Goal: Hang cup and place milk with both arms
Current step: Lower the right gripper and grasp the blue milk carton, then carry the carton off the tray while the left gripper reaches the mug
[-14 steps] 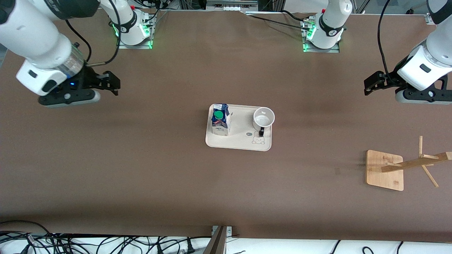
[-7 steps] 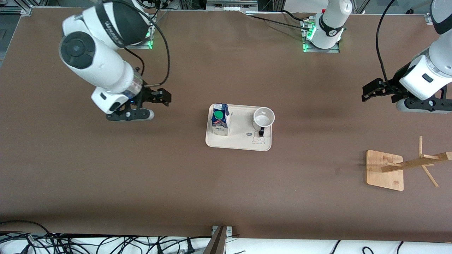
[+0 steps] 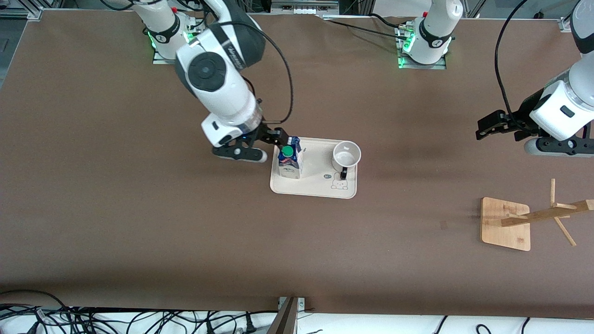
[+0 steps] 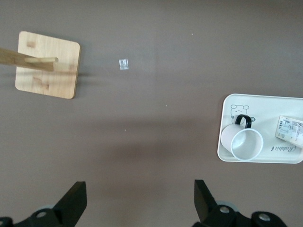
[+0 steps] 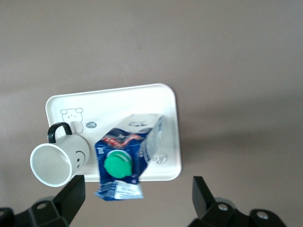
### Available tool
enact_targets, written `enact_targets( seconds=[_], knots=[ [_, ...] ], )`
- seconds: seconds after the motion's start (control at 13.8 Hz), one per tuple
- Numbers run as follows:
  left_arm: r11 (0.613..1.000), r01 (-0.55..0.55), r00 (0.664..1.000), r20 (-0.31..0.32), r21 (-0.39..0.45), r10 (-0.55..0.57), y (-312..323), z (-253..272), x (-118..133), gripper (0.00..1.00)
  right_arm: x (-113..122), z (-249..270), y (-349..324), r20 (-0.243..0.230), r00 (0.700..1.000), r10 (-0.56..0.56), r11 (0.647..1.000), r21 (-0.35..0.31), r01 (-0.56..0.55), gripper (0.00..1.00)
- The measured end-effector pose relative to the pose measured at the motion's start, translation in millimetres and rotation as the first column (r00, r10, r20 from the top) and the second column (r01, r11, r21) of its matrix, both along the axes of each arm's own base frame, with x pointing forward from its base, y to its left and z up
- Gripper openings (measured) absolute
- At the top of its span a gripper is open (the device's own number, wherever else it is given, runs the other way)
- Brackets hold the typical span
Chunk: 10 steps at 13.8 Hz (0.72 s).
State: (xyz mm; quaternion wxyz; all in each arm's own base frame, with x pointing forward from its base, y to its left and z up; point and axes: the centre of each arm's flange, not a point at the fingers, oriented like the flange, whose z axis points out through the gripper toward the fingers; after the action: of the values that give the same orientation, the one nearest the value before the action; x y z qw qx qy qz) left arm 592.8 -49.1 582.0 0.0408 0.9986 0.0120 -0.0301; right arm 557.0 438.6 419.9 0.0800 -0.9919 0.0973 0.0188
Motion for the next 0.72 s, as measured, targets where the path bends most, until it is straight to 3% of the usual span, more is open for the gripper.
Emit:
enact_targets(
  seconds=[0.29,0.72],
  knots=[
    [1.0,-0.012,1.0,-0.014,-0.01,0.012,-5,-1,-1,1.0,-3,-38,30,-0.018,1.0,-0.003,0.999,-0.036,0.002,1.0],
    [0.999,-0.031,0.999,-0.033,-0.008,0.03,-3,-12,7,1.0,-22,-71,60,0.015,1.0,0.011,0.995,-0.102,-0.009,0.98]
  ],
)
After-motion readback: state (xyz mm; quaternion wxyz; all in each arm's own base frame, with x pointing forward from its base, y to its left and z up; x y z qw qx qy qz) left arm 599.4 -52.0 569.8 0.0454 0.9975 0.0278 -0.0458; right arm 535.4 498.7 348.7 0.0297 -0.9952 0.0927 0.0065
